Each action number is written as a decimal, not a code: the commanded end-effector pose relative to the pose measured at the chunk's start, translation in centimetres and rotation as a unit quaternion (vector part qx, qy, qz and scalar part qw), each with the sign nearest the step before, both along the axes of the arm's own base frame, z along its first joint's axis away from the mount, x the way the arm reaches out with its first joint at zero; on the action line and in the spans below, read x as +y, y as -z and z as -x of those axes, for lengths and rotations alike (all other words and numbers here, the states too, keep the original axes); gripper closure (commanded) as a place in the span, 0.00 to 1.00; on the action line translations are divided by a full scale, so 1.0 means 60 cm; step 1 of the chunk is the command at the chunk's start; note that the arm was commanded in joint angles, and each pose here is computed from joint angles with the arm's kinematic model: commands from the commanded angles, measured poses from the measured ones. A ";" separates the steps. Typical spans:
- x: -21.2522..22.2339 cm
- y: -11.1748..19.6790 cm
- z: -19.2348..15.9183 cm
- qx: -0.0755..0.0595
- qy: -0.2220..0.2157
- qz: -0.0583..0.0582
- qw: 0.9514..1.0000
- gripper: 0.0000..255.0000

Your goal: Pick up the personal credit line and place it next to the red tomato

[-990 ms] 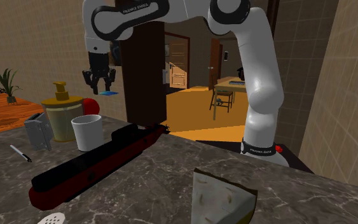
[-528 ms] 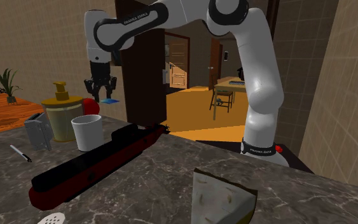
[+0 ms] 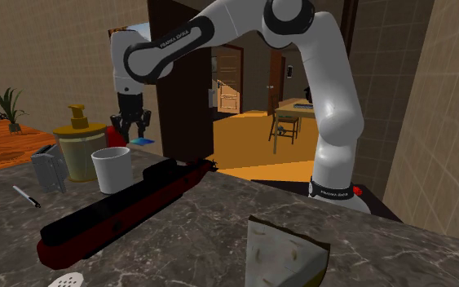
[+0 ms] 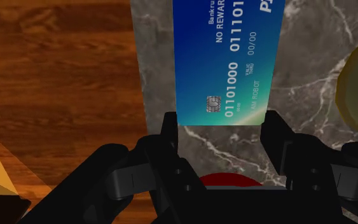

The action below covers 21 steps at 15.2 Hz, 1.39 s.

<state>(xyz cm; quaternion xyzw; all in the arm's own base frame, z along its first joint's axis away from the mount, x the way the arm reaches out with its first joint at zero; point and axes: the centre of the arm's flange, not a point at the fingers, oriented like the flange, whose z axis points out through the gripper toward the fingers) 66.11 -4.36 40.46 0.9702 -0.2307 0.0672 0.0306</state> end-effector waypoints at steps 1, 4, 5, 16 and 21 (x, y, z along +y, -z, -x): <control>-0.001 0.017 -0.001 0.000 0.000 0.000 1.000 1.00; -0.001 0.043 -0.001 0.000 0.000 0.000 1.000 1.00; -0.001 0.052 -0.001 0.000 0.000 0.000 1.000 1.00; -0.001 0.093 -0.001 0.000 0.000 0.000 1.000 1.00; -0.001 0.093 -0.001 0.000 0.000 0.000 1.000 0.00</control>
